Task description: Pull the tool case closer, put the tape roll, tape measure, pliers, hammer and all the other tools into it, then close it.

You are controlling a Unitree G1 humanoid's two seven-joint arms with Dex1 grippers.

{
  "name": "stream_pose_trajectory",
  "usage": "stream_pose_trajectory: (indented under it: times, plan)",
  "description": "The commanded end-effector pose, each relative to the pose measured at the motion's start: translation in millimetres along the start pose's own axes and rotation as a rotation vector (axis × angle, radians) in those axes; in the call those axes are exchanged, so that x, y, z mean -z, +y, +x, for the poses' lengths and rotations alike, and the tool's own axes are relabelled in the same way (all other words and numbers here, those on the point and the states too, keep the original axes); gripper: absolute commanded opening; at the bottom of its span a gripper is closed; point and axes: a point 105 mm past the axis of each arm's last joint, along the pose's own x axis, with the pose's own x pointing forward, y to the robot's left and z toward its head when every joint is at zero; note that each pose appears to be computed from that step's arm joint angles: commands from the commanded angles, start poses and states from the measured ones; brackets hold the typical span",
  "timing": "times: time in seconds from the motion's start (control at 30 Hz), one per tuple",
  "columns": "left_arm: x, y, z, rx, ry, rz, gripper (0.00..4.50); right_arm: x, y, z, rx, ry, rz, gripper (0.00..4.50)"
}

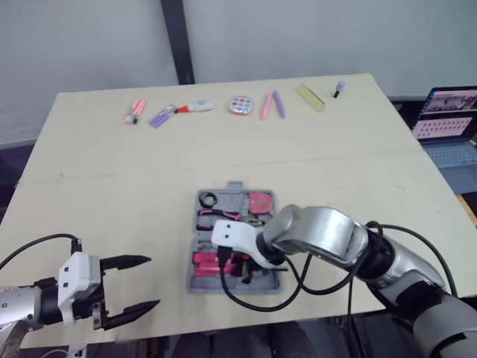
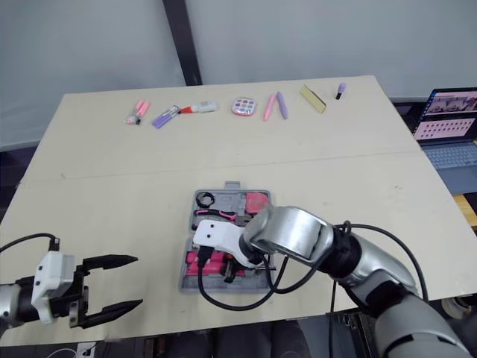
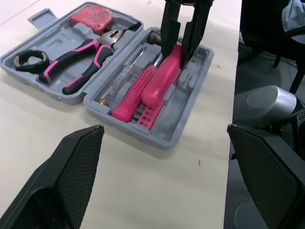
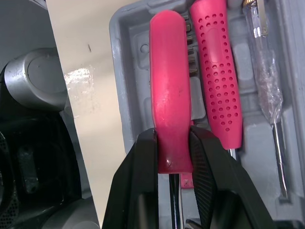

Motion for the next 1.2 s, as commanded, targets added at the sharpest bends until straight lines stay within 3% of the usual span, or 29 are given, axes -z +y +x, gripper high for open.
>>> stream_pose_trajectory:
  times: [0.03, 1.13, 1.2]
  plan:
    - [-4.7, -7.2, -3.6, 0.024, 0.030, 0.022, 4.50, -7.4, 5.1, 3.2, -0.022, -0.014, -0.045, 0.41]
    - [-5.0, -18.1, -14.6, -0.005, 0.088, -0.007, 4.50, -11.6, 18.9, 33.9, -0.127, -0.012, -0.027, 0.41]
    - [-5.0, -18.0, -14.5, -0.005, 0.087, -0.008, 4.50, -12.8, 20.2, 32.6, -0.139, -0.020, -0.023, 1.46]
